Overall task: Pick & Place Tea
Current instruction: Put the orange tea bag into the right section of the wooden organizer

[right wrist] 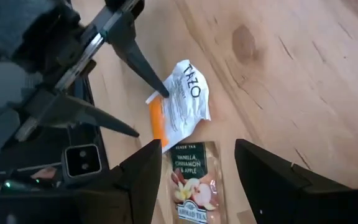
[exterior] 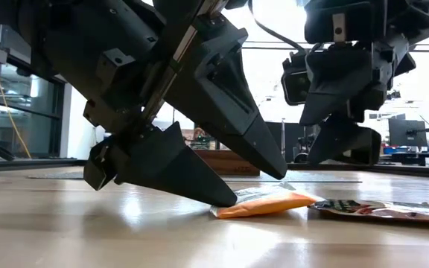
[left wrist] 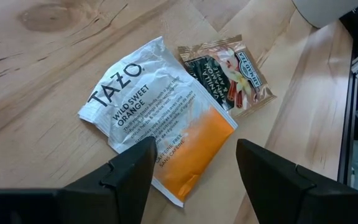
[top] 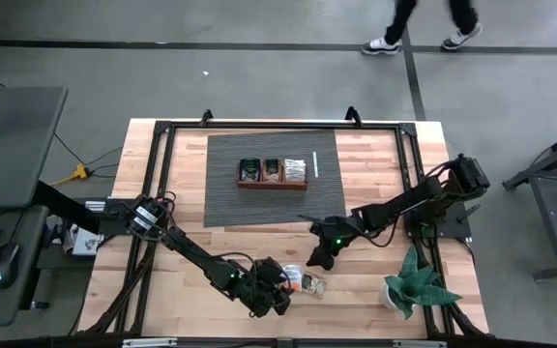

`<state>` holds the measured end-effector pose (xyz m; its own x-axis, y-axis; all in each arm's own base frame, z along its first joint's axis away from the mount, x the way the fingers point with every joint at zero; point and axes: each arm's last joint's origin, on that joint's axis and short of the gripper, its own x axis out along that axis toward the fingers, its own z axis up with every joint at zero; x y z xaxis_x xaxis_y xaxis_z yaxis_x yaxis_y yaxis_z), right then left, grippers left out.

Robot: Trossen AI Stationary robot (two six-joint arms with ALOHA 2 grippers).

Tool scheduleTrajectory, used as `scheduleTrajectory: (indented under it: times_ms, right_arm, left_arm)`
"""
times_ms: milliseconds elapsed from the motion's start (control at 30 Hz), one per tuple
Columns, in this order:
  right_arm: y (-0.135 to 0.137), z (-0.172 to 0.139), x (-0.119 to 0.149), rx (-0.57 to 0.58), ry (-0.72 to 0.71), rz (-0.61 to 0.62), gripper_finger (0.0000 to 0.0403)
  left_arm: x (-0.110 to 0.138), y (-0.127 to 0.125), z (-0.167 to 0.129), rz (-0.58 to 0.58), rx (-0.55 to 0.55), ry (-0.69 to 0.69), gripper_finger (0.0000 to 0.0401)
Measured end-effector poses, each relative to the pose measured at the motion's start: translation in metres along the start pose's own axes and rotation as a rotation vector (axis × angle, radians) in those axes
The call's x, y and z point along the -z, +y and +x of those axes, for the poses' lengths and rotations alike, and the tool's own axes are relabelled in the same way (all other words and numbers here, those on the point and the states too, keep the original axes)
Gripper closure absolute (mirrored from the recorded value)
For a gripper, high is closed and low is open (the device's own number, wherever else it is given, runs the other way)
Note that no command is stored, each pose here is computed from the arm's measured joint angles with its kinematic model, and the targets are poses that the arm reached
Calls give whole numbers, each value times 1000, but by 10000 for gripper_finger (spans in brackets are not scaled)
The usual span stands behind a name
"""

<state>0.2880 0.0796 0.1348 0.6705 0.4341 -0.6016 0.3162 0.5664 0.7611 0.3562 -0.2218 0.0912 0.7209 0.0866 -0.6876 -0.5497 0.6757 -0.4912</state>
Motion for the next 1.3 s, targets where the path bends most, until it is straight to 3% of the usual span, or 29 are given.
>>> scheduleTrajectory:
  times_ms: [633,867,1067,1300]
  right_arm:
    - [-18,26,2,-7,6,114,203]
    - [-13,31,2,-1,29,103,203]
    - [-4,58,-6,-21,89,94,203]
    - [2,69,-8,39,113,37,204]
  left_arm:
    - [0,0,0,22,1,2,170]
    - [0,0,0,20,1,-14,170]
    - [-2,0,2,36,2,-17,170]
    - [-5,1,3,29,1,-16,170]
